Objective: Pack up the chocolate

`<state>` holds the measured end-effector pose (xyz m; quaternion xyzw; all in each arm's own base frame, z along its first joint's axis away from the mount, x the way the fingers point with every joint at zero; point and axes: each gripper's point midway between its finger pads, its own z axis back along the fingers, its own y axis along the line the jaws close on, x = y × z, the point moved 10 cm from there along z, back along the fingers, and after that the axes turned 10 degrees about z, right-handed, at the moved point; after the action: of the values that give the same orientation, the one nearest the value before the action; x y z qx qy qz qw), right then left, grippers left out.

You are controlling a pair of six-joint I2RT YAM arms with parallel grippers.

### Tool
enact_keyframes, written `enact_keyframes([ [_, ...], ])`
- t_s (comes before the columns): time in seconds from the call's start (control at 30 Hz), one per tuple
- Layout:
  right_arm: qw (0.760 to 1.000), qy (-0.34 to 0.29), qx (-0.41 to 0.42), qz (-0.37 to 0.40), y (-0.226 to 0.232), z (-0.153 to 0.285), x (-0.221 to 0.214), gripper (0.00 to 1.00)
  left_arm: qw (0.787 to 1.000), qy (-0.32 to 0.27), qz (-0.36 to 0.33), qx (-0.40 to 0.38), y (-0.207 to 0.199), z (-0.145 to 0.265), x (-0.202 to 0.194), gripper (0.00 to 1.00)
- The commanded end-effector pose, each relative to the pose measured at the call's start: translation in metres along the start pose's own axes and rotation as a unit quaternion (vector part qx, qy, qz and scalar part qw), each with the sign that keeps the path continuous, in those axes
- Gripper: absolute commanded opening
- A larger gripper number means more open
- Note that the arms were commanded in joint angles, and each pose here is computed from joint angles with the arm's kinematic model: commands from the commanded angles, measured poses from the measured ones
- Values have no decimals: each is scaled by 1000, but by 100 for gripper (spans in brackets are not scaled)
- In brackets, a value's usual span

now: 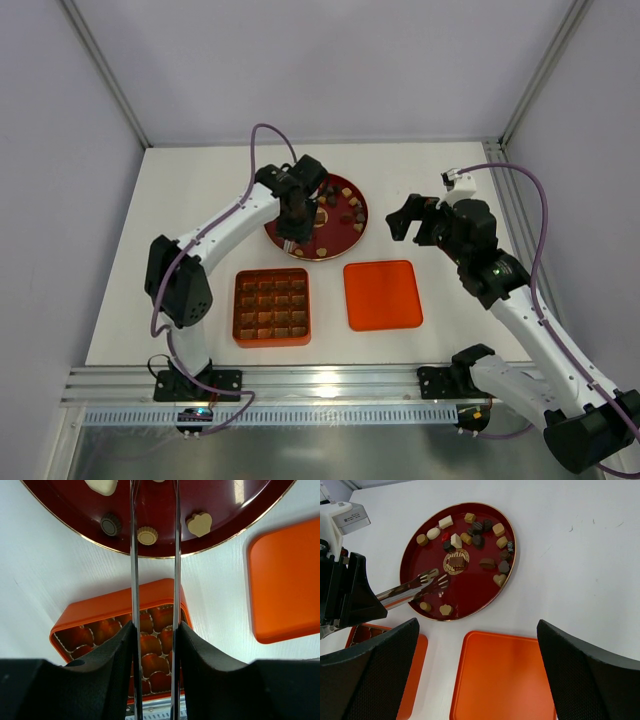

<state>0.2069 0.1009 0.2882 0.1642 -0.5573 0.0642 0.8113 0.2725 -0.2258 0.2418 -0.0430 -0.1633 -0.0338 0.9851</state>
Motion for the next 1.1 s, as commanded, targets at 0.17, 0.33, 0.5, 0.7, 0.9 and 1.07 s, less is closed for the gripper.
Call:
enact_keyframes([
  [0.17, 1000, -23, 7, 6, 2, 4, 6, 100, 1000, -10, -12, -1, -4, 6, 8, 39],
  [0.33, 1000, -26, 5, 7, 2, 5, 7, 100, 1000, -8, -13, 0, -4, 5, 8, 37],
  [0.5, 1000, -24, 6, 7, 2, 5, 7, 100, 1000, -8, -14, 1, -4, 5, 7, 34],
  [0.7, 1000, -26, 5, 8, 1, 5, 7, 100, 1000, -20, -13, 6, -3, 9, 9, 28],
  [0.9, 1000, -22, 5, 7, 2, 4, 6, 100, 999, -50, -11, -6, -2, 28, 15, 27],
  [1.07, 1000, -21, 5, 6, 1, 2, 6, 100, 998, -54, -12, -6, -1, 33, 16, 27],
])
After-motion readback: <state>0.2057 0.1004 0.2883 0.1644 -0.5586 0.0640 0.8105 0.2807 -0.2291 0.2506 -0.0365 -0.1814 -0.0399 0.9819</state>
